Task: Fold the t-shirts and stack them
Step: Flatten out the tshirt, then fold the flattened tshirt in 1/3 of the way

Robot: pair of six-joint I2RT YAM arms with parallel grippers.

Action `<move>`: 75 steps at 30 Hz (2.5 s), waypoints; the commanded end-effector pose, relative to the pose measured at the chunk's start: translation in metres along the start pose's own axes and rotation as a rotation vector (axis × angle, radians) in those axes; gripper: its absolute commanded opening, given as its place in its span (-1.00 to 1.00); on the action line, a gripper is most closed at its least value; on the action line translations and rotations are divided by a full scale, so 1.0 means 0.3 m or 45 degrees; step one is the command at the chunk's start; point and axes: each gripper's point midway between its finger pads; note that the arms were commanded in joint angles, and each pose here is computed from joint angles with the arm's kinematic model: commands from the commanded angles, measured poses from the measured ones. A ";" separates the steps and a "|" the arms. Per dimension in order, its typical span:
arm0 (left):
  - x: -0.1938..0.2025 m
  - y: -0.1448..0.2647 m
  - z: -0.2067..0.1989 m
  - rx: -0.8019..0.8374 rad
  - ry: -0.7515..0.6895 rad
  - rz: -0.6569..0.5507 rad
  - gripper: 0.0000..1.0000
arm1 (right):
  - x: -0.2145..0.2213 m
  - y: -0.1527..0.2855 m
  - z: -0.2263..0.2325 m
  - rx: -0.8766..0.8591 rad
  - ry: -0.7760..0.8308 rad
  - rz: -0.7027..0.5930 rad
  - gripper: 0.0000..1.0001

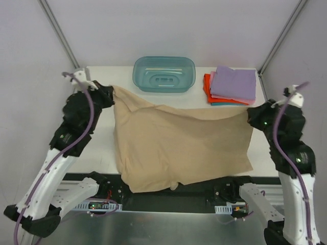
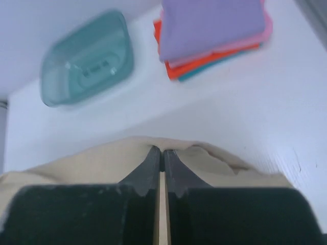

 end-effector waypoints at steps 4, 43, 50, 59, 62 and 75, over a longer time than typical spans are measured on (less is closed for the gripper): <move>-0.582 0.439 -0.092 0.326 -0.080 -0.581 -1.00 | -0.315 0.433 0.049 -0.147 0.031 -0.448 -0.99; -0.188 -0.657 -0.004 -0.056 -0.596 -0.183 -1.00 | -0.127 -0.382 0.006 0.157 0.224 0.068 -0.99; 0.237 -0.957 0.123 -0.118 -0.617 0.144 -1.00 | 0.078 -0.838 -0.110 0.261 0.252 0.406 -0.99; 0.457 -0.965 0.148 -0.078 -0.529 0.309 -1.00 | 0.148 -0.955 -0.136 0.276 0.251 0.486 -0.99; 0.473 -0.914 0.146 -0.078 -0.443 0.325 -1.00 | 0.150 -0.940 -0.144 0.277 0.287 0.496 -0.99; 0.437 -0.596 0.159 -0.189 -0.085 0.297 -1.00 | 0.074 -0.842 -0.186 0.397 0.323 0.464 -0.99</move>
Point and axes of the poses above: each gripper's point midway between its finger pads, its own y axis back along the fingers, its own z axis along the line the jaws close on, x = y × z, and after that the axes turned 5 degrees about -y, right-handed
